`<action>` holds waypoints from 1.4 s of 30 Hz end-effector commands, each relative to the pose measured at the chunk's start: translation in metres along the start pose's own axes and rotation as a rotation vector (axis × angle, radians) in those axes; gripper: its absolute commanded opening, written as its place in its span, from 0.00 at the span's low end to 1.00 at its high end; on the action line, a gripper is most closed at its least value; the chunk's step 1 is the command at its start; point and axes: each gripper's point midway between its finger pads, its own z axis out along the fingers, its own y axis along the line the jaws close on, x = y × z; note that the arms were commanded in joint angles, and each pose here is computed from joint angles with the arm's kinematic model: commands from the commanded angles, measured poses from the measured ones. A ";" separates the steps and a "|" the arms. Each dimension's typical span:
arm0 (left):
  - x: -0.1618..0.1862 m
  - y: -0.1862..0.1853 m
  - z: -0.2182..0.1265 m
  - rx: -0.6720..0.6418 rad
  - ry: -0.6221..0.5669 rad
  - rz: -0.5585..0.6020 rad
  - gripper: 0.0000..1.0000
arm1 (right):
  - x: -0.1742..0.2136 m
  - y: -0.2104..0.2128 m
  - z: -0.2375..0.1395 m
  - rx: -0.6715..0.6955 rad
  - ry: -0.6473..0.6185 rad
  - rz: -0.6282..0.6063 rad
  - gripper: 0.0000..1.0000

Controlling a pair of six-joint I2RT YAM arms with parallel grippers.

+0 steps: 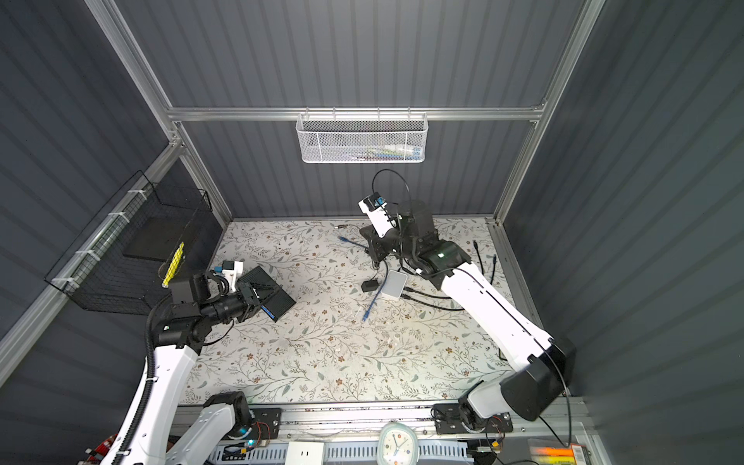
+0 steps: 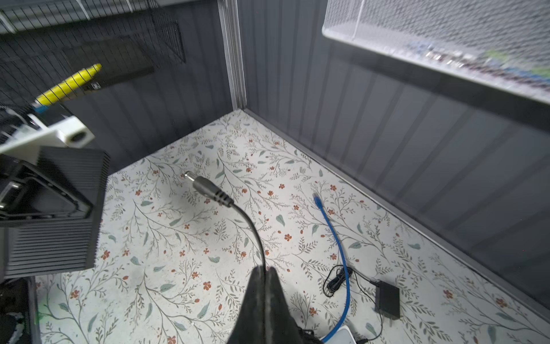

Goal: Insert the plug into the switch port

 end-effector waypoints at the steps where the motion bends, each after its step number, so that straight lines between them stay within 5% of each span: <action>1: -0.003 -0.010 -0.003 0.047 -0.014 0.027 0.07 | -0.021 -0.002 -0.030 0.039 -0.039 0.028 0.00; 7: -0.005 -0.011 0.000 0.059 -0.010 0.027 0.07 | 0.001 0.000 -0.064 0.080 0.006 0.063 0.00; 14: -0.008 -0.013 0.003 0.100 -0.017 0.021 0.07 | 0.068 0.000 -0.079 0.123 0.140 0.103 0.00; 32: -0.010 -0.012 0.011 0.152 -0.012 0.036 0.08 | 0.261 -0.003 0.033 0.032 0.462 0.325 0.00; 42: -0.010 -0.010 0.013 0.156 -0.011 0.031 0.09 | 0.311 -0.005 0.059 0.016 0.540 0.392 0.00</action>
